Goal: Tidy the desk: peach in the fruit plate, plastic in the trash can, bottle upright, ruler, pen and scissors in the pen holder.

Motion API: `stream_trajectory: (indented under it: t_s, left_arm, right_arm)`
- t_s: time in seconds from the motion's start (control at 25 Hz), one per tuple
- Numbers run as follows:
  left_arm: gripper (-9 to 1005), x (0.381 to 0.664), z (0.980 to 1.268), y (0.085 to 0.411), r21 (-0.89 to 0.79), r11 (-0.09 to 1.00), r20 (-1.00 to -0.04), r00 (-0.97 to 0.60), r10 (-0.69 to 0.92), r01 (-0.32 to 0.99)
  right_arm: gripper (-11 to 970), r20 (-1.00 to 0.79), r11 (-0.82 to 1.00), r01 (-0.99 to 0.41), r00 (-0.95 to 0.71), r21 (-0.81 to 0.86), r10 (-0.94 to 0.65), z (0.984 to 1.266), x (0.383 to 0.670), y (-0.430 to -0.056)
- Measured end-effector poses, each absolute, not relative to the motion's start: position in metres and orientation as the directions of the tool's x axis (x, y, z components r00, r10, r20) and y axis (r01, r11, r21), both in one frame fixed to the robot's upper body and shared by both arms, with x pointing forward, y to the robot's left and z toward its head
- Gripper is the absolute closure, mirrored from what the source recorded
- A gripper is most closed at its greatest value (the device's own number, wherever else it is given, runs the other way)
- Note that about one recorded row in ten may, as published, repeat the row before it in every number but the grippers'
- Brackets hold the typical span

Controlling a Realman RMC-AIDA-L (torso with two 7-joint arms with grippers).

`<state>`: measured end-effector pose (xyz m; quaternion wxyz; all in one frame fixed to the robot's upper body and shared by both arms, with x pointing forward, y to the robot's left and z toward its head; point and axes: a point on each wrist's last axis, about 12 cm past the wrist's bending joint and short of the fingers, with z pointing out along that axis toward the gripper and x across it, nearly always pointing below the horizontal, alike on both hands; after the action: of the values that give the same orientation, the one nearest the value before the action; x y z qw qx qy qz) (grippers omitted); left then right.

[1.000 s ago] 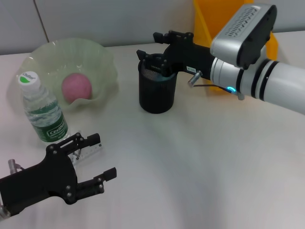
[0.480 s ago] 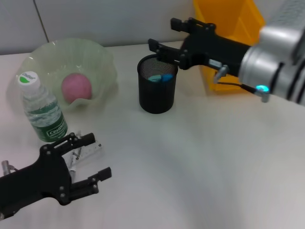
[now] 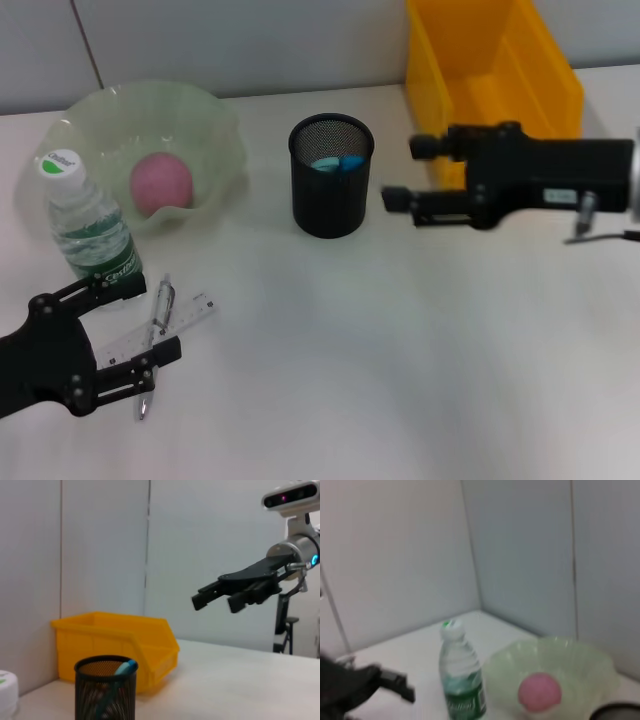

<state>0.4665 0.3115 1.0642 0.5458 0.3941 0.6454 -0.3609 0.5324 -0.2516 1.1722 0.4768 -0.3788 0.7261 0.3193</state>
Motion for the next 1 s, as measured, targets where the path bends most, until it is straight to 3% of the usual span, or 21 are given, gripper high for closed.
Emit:
stream_trajectory:
  t_s: [0.4,0.68,1.0]
  left_arm:
    - [182,0.513,1.1,0.286,-0.002,0.284,-0.921,-0.113,0.374,0.959]
    - [182,0.544,1.115,0.258,0.033,0.238,-0.829,-0.107,0.549,0.971]
    - [182,0.559,1.111,0.237,0.077,0.212,-0.76,-0.08,0.645,0.974]
  right_arm:
    - [195,-0.846,0.488,-0.852,-0.395,0.19,-0.359,1.182,0.517,-0.294]
    - [195,-0.749,0.46,-0.867,-0.433,0.193,-0.501,1.18,0.51,-0.29]
    - [196,-0.767,0.39,-0.905,-0.371,0.171,-0.523,1.173,0.512,-0.283]
